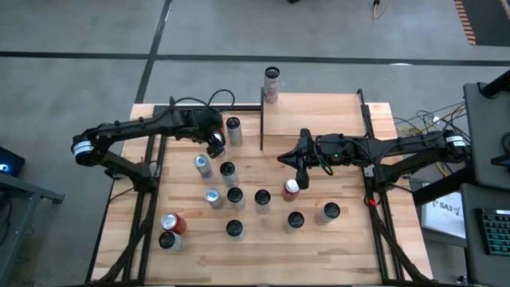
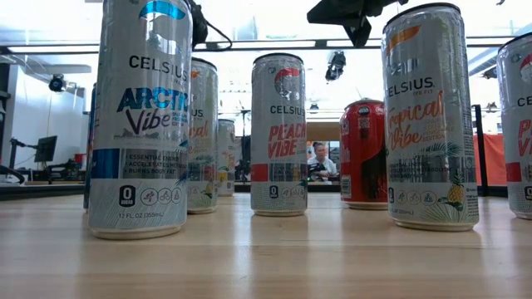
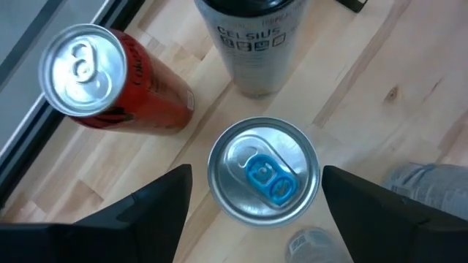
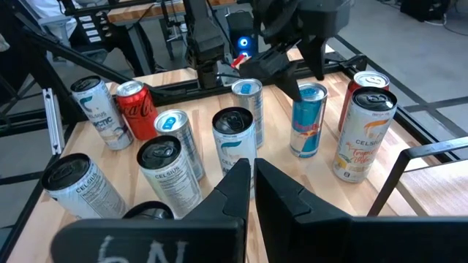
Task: Place canned beverage on shelf
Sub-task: Put the top blue soda can on the shelf
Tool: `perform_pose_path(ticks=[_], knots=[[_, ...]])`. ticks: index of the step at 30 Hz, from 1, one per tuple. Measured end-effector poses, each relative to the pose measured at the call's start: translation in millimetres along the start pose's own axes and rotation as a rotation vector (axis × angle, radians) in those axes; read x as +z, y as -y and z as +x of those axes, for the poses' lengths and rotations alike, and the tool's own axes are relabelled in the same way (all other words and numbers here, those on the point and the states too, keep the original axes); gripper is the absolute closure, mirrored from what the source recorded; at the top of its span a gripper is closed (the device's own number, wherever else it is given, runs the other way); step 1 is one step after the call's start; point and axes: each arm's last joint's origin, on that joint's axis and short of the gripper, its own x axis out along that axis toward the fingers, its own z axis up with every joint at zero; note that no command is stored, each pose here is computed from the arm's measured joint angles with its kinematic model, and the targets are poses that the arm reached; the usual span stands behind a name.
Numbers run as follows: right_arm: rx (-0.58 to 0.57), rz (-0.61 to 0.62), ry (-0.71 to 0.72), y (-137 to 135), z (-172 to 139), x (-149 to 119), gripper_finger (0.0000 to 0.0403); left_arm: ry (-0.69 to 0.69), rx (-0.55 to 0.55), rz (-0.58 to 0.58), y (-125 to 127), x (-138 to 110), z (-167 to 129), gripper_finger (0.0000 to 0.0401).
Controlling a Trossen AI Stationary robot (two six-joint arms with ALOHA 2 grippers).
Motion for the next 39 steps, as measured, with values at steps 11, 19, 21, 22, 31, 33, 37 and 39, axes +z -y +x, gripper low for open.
perform_pose_path(ticks=[11,19,21,22,31,33,37,39], knots=[[-0.001,0.0,0.0,0.1,0.0,-0.1,0.039,0.008,-0.002,-0.03,1.9,-8.5,15.5,0.0111],[-0.027,0.0,0.005,0.9,0.1,-0.1,0.039,0.007,-0.004,-0.056,3.2,-17.5,28.5,0.012],[-0.028,0.0,0.005,0.9,0.1,0.0,0.039,0.011,-0.005,-0.061,3.3,-18.0,29.6,0.0131],[-0.028,0.0,0.005,0.9,0.1,0.0,0.039,0.011,-0.005,-0.063,3.3,-18.1,29.8,0.0139],[-0.028,0.003,0.005,0.9,0.2,-0.1,0.039,0.017,-0.007,-0.07,4.0,-17.7,29.6,0.0197],[-0.028,0.003,0.004,0.9,0.2,-0.2,0.039,0.017,-0.007,-0.069,4.3,-17.9,29.2,0.0197],[-0.028,0.004,0.007,0.9,0.2,0.0,0.039,-0.005,-0.005,-0.058,3.8,-21.4,21.4,0.0197],[-0.044,0.004,0.01,1.4,0.2,0.1,0.039,-0.011,-0.006,-0.051,3.5,-20.9,12.2,0.0197]])
